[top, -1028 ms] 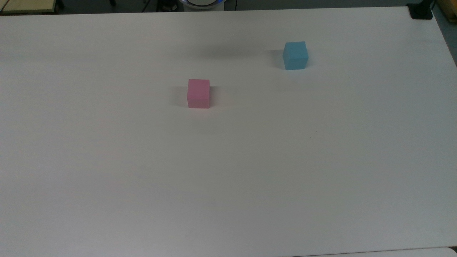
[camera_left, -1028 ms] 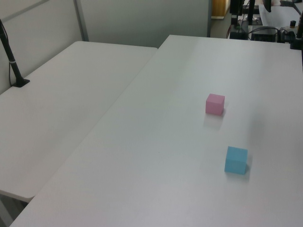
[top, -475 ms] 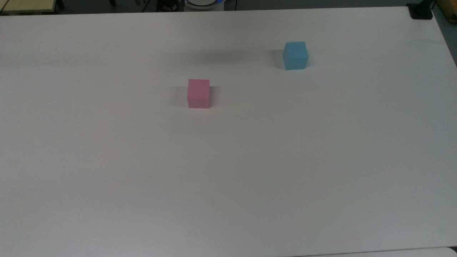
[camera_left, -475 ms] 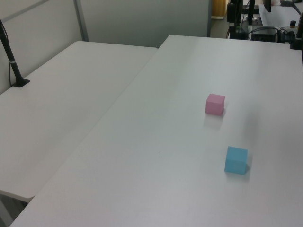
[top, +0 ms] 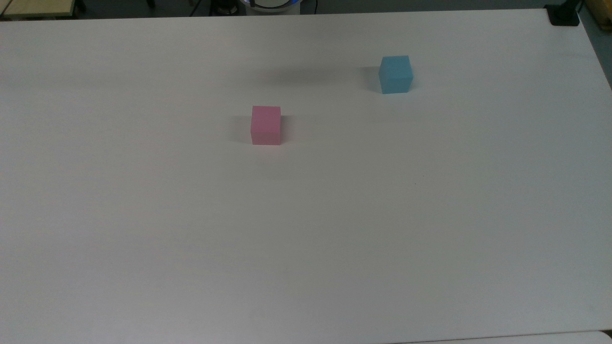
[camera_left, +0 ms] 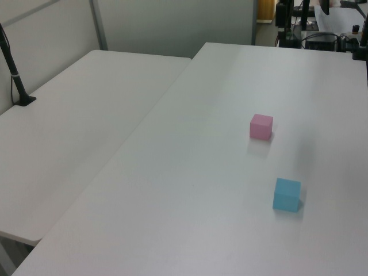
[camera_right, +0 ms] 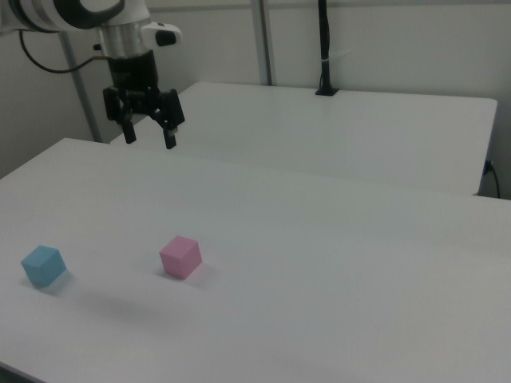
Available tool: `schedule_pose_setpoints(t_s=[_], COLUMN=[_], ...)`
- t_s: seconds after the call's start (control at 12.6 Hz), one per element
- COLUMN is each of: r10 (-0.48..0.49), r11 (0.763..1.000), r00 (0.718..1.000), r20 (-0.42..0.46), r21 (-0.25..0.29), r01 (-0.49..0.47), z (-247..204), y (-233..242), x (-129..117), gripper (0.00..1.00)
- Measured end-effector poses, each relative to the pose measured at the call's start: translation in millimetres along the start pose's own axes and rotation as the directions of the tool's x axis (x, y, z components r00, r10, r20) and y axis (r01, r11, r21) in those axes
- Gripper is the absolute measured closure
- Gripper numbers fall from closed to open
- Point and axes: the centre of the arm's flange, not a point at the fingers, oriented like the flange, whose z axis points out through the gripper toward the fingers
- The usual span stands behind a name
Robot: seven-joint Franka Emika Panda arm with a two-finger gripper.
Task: Put blue cube on pink cube
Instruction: 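Move the open gripper over toward the blue cube, then lower the gripper around the blue cube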
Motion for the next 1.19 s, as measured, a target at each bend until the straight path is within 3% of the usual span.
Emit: schedule_pose_setpoints(t_s=[0.32, 0.55, 0.79, 1.03, 1.19], r10=[-0.111, -0.130, -0.073, 0.018, 0.033], r11=[0.994, 0.991, 0.997, 1.000, 0.999], r00=[0.993, 0.991, 0.997, 0.999, 0.999], r20=[-0.038, -0.038, -0.034, -0.035, -0.034], r21=[-0.009, -0.013, -0.021, -0.023, -0.025], r01=[0.110, 0.130, 0.073, -0.019, -0.034], z=[-21.3, -25.5, -20.5, 8.1, 56.7], y=[-96.5, -184.1, -292.8, -335.0, -353.7], x=[-14.1, -45.7, -100.2, -116.6, -115.6], gripper=[0.00, 0.00, 0.00, 0.00, 0.00])
